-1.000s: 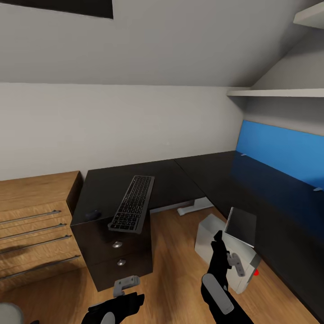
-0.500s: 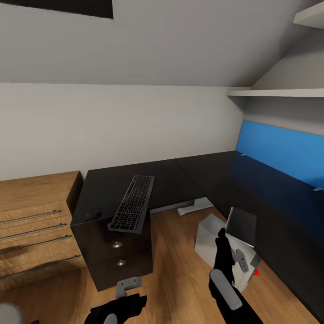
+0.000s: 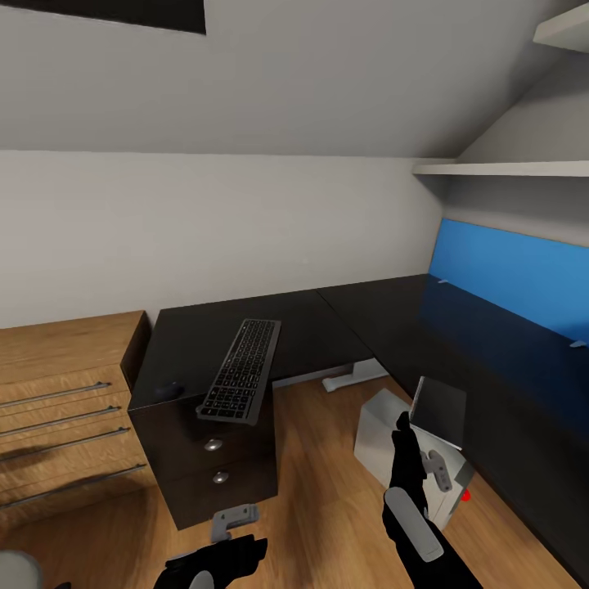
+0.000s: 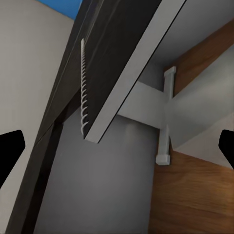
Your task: In the bedroom, organize the workspace by keeping the computer under the desk, ensuring the monitor is on the desk, placing the keyboard on the desk next to the monitor, placing the mouse on the desk next to the keyboard, moving the folder from the swivel chair onto the desk next to the mouse, stacking the notebook on top of the folder with the pen on top of the notebook, and positioning the swivel chair next to the desk.
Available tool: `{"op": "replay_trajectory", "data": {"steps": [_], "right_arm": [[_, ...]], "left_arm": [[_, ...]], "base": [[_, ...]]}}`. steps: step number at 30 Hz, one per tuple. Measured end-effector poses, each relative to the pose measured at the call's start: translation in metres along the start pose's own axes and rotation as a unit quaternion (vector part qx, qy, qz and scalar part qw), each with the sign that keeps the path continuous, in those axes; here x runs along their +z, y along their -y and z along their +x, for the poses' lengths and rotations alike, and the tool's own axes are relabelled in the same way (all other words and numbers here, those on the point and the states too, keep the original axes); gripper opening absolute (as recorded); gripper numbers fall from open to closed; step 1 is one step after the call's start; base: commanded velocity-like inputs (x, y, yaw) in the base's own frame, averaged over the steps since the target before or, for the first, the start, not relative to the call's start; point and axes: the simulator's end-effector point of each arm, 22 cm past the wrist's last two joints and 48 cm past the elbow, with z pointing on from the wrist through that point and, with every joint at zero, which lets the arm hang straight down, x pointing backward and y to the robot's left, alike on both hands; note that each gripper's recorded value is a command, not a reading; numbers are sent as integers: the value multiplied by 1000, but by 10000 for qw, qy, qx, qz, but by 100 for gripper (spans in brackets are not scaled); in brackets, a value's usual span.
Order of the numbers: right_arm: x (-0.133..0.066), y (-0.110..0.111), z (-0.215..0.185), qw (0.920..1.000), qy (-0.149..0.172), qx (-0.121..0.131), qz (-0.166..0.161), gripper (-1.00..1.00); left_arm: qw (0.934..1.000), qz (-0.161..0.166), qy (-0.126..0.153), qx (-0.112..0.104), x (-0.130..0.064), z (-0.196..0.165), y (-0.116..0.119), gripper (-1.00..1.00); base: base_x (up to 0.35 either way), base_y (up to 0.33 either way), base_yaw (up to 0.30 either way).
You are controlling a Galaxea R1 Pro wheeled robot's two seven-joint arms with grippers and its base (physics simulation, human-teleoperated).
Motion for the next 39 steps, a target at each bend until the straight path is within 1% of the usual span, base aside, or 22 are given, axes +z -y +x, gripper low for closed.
{"op": "replay_trajectory", "data": {"steps": [8, 12, 17, 22, 39], "right_arm": [[0, 0, 0, 10000, -4, 11, 8, 100], [0, 4, 0, 9999, -8, 109, 86, 100], [0, 10, 0, 9993, -16, 294, 219, 100], [2, 9, -3, 9988, 1, 420, 248, 100], [4, 6, -8, 9986, 37, 478, 229, 100]], "left_arm": [[10000, -7, -7, 1, 0, 1, 0, 100], [10000, -8, -8, 1, 0, 1, 0, 100], [10000, -9, -9, 1, 0, 1, -1, 100], [10000, -9, -9, 1, 0, 1, 0, 100], [10000, 3, -11, -4, 0, 1, 0, 100]], "base": [[0, 0, 0], [0, 0, 0], [0, 0, 0], [0, 0, 0], [0, 0, 0]]}}
